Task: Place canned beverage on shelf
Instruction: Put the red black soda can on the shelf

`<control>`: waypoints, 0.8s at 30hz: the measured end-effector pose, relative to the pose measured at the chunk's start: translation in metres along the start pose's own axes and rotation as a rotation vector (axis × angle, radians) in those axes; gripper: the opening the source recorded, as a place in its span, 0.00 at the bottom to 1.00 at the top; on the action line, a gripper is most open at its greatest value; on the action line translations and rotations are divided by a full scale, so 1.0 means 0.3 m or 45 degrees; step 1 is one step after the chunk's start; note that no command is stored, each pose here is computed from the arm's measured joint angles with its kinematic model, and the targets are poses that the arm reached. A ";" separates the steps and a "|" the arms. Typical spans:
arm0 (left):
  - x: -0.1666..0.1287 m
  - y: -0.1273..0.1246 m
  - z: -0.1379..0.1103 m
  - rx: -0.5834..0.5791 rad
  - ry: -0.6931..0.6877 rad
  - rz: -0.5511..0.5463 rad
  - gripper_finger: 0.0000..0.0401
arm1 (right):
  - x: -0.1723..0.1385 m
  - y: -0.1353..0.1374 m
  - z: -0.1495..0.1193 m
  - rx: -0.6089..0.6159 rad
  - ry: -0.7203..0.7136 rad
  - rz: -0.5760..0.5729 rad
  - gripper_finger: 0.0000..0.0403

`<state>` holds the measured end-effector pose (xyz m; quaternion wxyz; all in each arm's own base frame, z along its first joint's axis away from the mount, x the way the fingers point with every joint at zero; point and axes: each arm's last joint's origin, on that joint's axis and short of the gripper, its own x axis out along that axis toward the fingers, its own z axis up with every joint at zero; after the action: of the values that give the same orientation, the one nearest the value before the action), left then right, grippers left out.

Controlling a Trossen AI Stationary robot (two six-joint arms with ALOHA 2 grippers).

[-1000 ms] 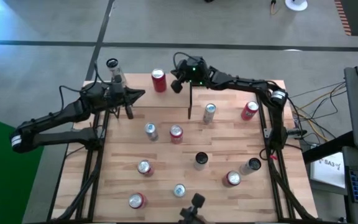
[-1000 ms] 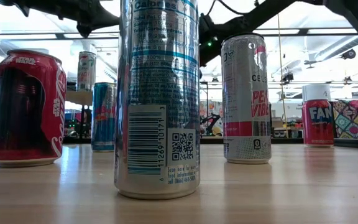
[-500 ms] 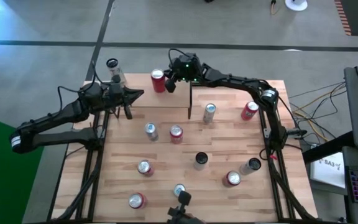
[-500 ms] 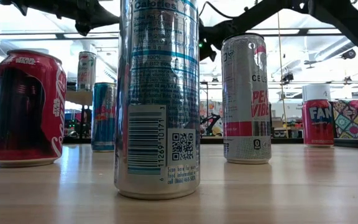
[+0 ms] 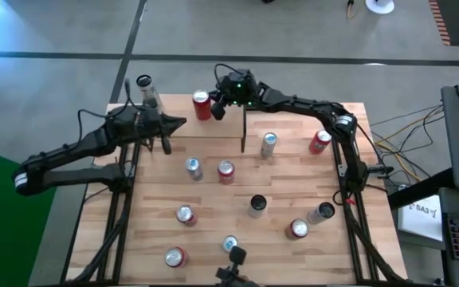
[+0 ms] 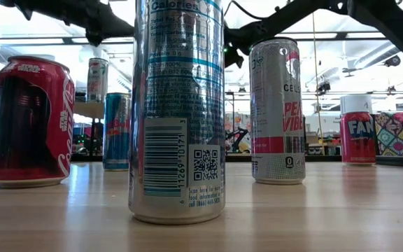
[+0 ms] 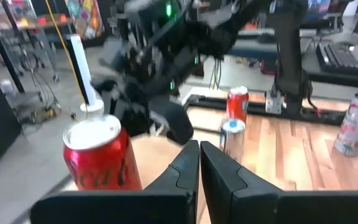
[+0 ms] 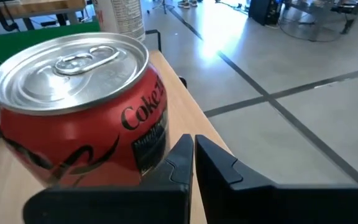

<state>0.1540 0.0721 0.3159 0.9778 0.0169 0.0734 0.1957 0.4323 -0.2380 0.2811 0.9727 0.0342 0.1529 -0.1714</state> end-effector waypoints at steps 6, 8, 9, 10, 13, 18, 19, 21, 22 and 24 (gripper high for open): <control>0.070 0.004 -0.045 -0.027 0.139 0.041 0.00 | -0.046 0.009 0.038 -0.015 0.020 0.002 0.02; 0.097 0.012 -0.064 -0.029 0.194 0.150 0.00 | -0.063 0.014 0.051 -0.017 0.029 0.005 0.02; 0.108 0.018 -0.074 -0.023 0.222 0.216 0.00 | -0.071 0.019 0.054 -0.019 0.043 0.008 0.02; 0.118 0.022 -0.084 -0.017 0.252 0.276 0.00 | -0.078 0.024 0.058 -0.028 0.052 0.011 0.02; 0.143 0.030 -0.111 -0.005 0.327 0.343 0.00 | -0.100 0.040 0.067 -0.038 0.093 0.024 0.02; 0.189 0.036 -0.145 0.061 0.399 0.311 0.00 | -0.129 0.062 0.084 -0.073 0.119 0.041 0.02; 0.200 0.035 -0.152 0.081 0.411 0.285 0.00 | -0.132 0.066 0.087 -0.082 0.116 0.044 0.02; 0.219 0.036 -0.165 0.105 0.432 0.261 0.00 | -0.137 0.070 0.092 -0.086 0.113 0.046 0.02; 0.226 0.038 -0.170 0.106 0.445 0.262 0.00 | -0.137 0.070 0.092 -0.089 0.114 0.047 0.02; 0.239 0.047 -0.172 0.112 0.463 0.283 0.00 | -0.139 0.073 0.091 -0.094 0.124 0.049 0.02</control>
<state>0.2063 0.1130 0.2558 0.9192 0.0320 0.2546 0.2986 0.4102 -0.2073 0.3203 0.9678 0.0094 0.2056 -0.1449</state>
